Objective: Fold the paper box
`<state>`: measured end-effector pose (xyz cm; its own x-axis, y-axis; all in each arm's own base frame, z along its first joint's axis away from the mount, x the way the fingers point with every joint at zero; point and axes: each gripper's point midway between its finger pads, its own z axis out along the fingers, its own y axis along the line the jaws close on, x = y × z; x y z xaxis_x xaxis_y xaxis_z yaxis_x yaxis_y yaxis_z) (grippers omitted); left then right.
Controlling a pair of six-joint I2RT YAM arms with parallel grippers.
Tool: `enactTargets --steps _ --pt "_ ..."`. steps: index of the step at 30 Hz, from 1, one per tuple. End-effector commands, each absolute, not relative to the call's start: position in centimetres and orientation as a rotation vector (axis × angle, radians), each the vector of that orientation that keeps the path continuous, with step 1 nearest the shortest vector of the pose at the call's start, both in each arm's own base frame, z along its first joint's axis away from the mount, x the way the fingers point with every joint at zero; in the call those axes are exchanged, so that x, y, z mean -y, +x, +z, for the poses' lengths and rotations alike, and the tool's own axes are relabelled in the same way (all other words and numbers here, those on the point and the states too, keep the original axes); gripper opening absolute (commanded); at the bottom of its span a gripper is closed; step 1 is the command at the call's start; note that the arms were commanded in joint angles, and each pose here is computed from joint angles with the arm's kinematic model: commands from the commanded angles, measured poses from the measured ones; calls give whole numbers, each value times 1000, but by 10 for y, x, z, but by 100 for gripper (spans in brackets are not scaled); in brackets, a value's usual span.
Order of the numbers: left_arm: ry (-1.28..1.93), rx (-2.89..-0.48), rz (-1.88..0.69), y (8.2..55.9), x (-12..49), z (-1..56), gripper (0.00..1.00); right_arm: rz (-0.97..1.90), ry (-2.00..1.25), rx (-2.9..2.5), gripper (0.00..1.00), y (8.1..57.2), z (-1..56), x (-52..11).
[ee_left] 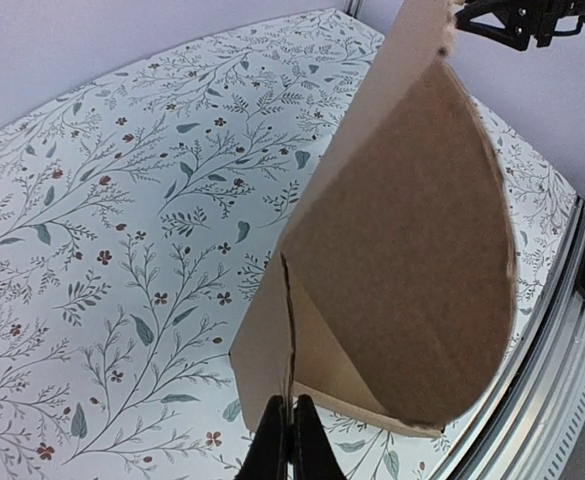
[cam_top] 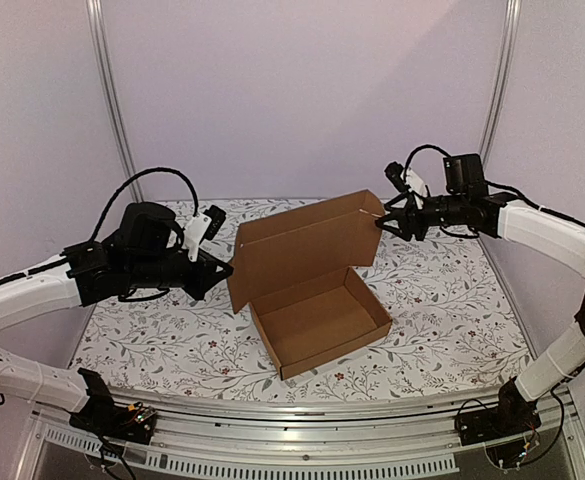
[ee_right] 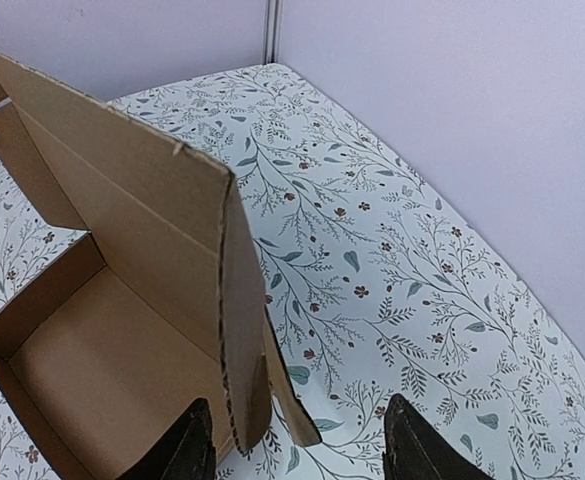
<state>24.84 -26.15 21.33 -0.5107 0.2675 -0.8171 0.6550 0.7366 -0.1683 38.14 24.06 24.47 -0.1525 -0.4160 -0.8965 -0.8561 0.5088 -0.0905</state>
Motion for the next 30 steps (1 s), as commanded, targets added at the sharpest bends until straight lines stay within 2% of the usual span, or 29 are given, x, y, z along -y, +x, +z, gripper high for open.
enactTargets --steps 1,6,21,27,30 --pt "712 -2126 -596 243 264 210 0 626 -1106 -1744 55 381 245 -249" --pt "712 -2125 -601 244 266 211 0 642 -1105 -1769 50 384 236 -250" --pt "652 -2121 -598 251 267 216 0 648 -1101 -1798 18 375 235 -246" --pt "588 -2118 -581 261 268 222 0 625 -1095 -1797 8 359 238 -244" --pt "566 -2118 -592 267 273 229 0 595 -1095 -1792 0 349 243 -248"
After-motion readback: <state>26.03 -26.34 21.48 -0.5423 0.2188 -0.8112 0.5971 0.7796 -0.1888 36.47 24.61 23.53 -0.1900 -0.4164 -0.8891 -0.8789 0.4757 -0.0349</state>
